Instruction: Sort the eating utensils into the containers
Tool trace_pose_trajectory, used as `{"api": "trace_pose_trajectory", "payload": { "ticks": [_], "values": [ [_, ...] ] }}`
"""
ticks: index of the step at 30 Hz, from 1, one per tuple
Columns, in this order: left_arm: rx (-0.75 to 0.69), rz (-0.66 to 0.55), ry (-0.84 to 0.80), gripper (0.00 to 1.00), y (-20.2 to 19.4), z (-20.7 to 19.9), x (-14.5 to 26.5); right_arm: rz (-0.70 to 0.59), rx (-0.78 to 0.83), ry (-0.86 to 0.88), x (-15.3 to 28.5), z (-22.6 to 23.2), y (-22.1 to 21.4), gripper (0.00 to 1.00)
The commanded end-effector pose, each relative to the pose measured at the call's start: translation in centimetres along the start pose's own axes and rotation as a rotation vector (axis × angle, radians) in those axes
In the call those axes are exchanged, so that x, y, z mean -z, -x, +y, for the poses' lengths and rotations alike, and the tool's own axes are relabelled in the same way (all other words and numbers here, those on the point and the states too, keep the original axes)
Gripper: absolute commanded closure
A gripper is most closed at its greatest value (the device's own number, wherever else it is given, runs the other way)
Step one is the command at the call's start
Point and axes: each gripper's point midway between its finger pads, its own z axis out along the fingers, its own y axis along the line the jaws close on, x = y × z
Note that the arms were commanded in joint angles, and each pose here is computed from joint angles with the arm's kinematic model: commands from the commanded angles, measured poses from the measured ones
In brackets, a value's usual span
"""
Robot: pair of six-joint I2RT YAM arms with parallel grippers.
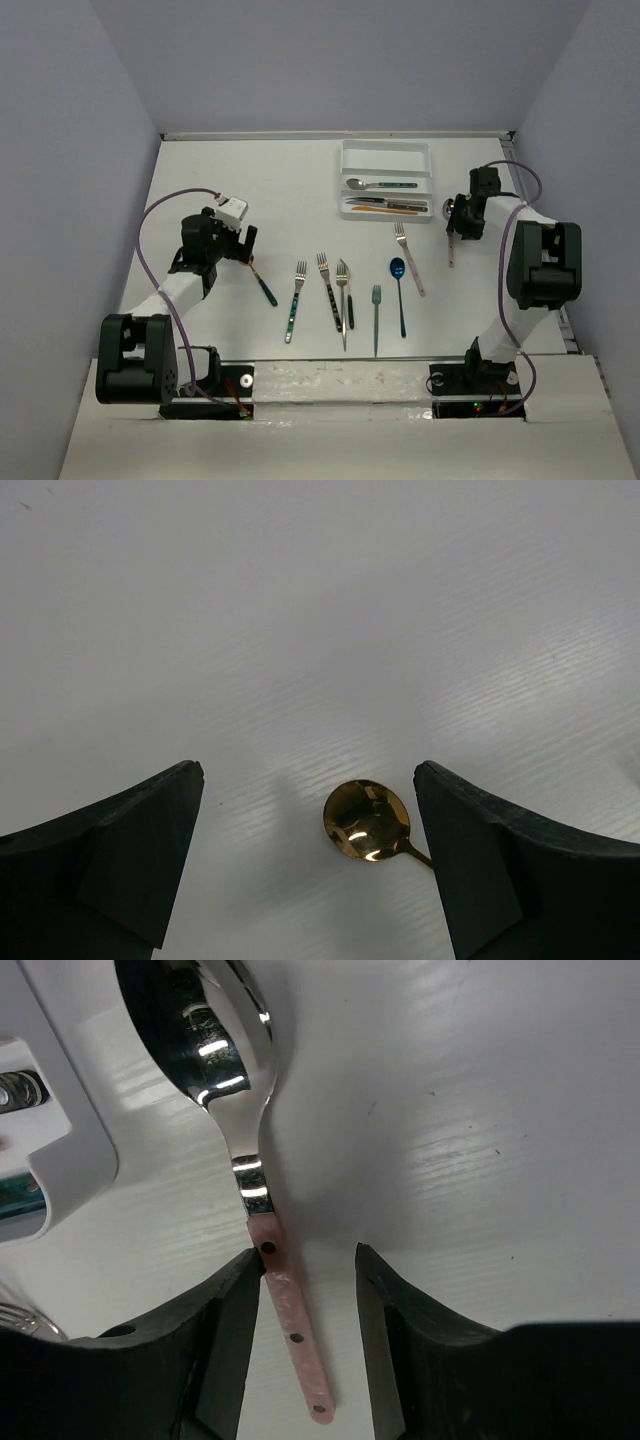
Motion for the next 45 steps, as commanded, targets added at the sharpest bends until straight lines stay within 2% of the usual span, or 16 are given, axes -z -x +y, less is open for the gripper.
{"api": "trace_pose_trajectory", "payload": {
  "ticks": [1,5,8,11,12,13,17,20,23,26,27,29,30,33,39,45],
  "values": [
    [-0.028,-0.074,0.012,0.01,1.6,0.5,0.2,0.037,0.090,-0.089,-0.8,0.3,-1.6,0.52],
    [-0.027,-0.076,0.013,0.01,1.5,0.4,0.2,0.050,0.098,-0.162,-1.2,-0.4,-1.7,0.53],
    [-0.025,-0.078,0.013,0.01,1.4,0.5,0.2,0.066,0.093,-0.247,-1.8,-1.8,-2.0,0.58],
    [-0.031,-0.094,0.008,0.01,1.2,0.4,0.3,0.061,0.082,-0.266,-1.9,-2.1,-2.1,0.78],
    [-0.029,-0.086,0.006,0.01,0.5,0.2,0.3,0.044,0.078,-0.276,-1.7,-2.3,-1.7,0.96],
    [-0.031,-0.104,0.018,0.01,0.7,0.4,0.4,0.024,0.077,-0.288,-1.4,-2.4,-1.3,1.00],
    [-0.010,-0.155,0.080,0.01,1.5,1.7,1.1,-0.176,0.061,-0.400,2.5,-4.1,3.4,1.00],
    [0.003,-0.191,0.099,0.01,2.1,2.3,1.3,-0.398,0.093,-0.375,7.9,-3.0,9.3,1.00],
    [0.027,-0.235,0.121,0.01,3.0,2.8,1.4,-0.694,0.264,-0.320,14.8,1.2,15.9,1.00],
    [0.048,-0.329,0.138,0.01,4.8,3.1,1.8,-0.945,0.463,-0.282,19.8,8.1,19.1,1.00],
    [0.065,-0.349,0.130,0.01,5.3,3.0,1.8,-0.981,0.644,-0.292,20.6,10.1,19.5,1.00],
    [0.070,-0.415,0.127,0.01,6.8,3.1,2.0,-1.054,0.829,-0.234,20.6,15.2,19.1,1.00],
    [0.079,-0.422,0.124,0.01,6.4,2.9,2.0,-1.071,1.004,-0.203,20.2,17.4,18.6,1.00],
    [0.061,-0.499,0.154,0.01,6.9,3.0,2.8,-1.074,1.280,-0.143,17.7,21.5,16.5,1.00],
    [0.088,-0.497,0.174,0.01,7.0,4.1,2.8,-1.020,1.578,-0.172,12.9,23.7,14.1,1.00],
    [0.116,-0.478,0.200,0.01,6.8,4.8,2.3,-0.922,1.746,-0.219,8.2,24.0,12.5,1.00]
  ]
}}
